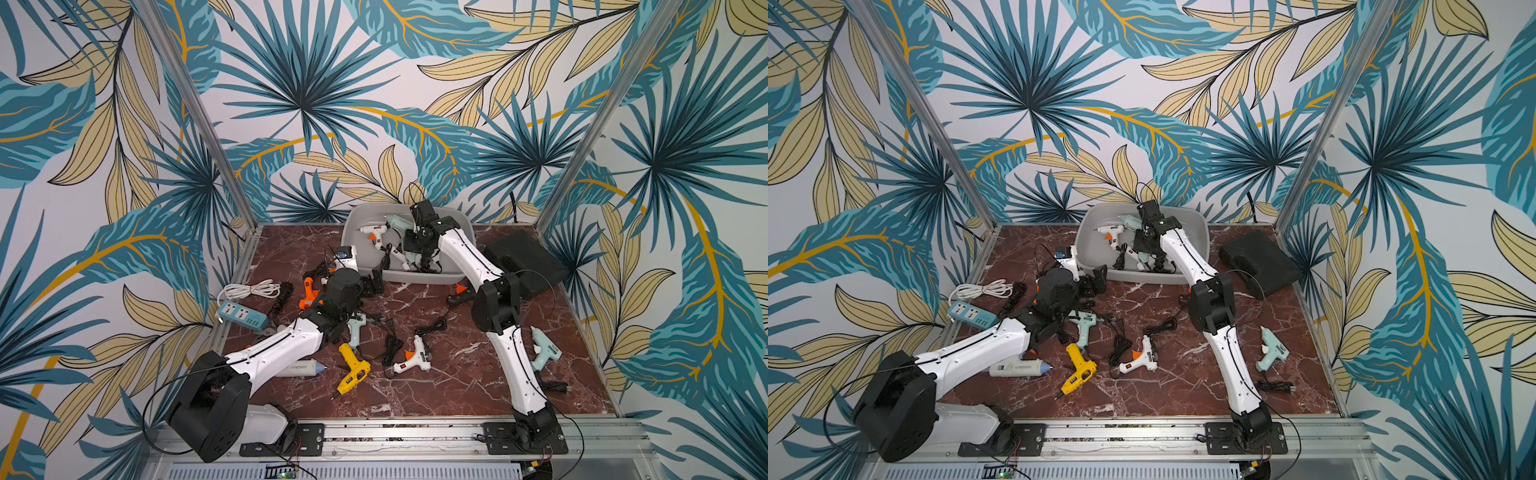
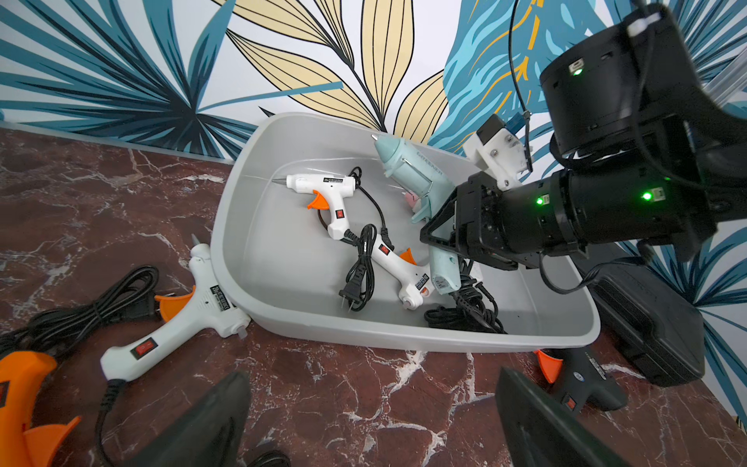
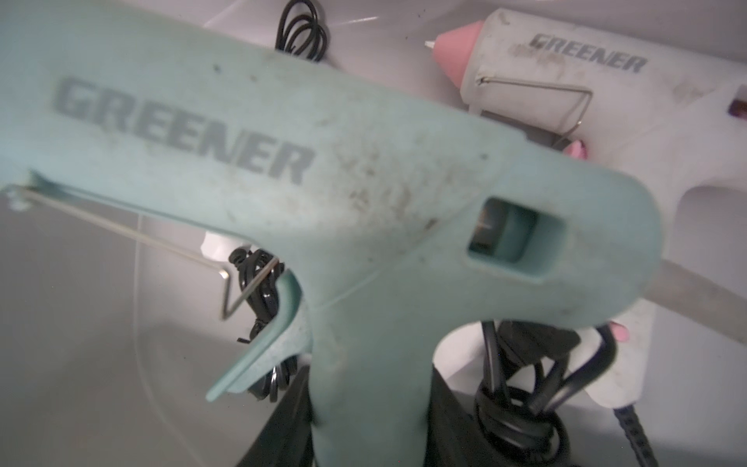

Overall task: Put the hot melt glue gun into the storage box
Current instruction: Place the hot melt adhesive gun in the storage box.

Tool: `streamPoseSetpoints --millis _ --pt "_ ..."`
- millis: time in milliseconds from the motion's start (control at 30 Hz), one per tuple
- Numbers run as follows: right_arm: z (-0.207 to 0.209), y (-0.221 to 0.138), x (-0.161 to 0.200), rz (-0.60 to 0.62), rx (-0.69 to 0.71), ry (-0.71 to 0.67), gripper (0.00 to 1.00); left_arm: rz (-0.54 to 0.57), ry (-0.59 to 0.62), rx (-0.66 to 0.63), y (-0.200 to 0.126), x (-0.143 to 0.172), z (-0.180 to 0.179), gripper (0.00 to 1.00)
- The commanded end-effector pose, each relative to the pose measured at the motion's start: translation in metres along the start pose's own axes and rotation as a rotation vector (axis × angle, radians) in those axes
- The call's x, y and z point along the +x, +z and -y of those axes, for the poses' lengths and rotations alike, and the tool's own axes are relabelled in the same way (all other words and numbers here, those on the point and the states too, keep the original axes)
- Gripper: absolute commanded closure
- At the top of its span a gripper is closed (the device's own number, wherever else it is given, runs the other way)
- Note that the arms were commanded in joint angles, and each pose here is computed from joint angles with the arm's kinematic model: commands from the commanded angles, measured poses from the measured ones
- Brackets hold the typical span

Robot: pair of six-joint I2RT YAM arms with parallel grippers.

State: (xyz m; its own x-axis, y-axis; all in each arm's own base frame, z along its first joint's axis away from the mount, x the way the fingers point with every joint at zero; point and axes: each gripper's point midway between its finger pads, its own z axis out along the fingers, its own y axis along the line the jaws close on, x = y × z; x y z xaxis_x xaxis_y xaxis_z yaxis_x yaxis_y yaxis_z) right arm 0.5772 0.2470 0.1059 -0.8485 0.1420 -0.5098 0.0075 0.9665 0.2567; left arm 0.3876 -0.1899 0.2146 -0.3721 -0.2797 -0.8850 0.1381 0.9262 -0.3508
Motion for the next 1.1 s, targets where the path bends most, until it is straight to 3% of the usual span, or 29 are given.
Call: streamPoseSetpoints --millis 0,300,400,500,600,767,1067 --pt "0.0 0.015 0.004 0.003 0.023 -0.031 1.0 -0.029 0.001 -0.014 0.002 0.008 -0.006 0.0" --pt "0.016 0.04 0.018 -0.017 0.1 -0.047 0.98 -0.046 0.008 -0.033 0.004 0.01 -0.01 0.0" --pt "0.02 0.045 0.022 -0.026 0.118 -0.055 0.87 -0.058 0.01 -0.036 0.004 0.013 -0.011 0.0" --pt "0.019 0.042 0.021 -0.027 0.114 -0.062 0.68 -0.069 0.018 -0.034 0.003 0.015 -0.011 0.0" --pt "0.015 0.03 0.014 -0.011 0.104 -0.072 0.56 -0.078 0.023 -0.033 0.003 0.015 -0.01 0.0" --pt "0.008 -0.001 -0.004 0.034 0.093 -0.089 0.43 -0.097 0.043 0.008 0.003 0.017 -0.002 0.0" --pt "-0.002 -0.066 -0.028 0.107 0.07 -0.102 0.34 -0.09 0.052 0.04 0.007 0.008 0.009 0.0"
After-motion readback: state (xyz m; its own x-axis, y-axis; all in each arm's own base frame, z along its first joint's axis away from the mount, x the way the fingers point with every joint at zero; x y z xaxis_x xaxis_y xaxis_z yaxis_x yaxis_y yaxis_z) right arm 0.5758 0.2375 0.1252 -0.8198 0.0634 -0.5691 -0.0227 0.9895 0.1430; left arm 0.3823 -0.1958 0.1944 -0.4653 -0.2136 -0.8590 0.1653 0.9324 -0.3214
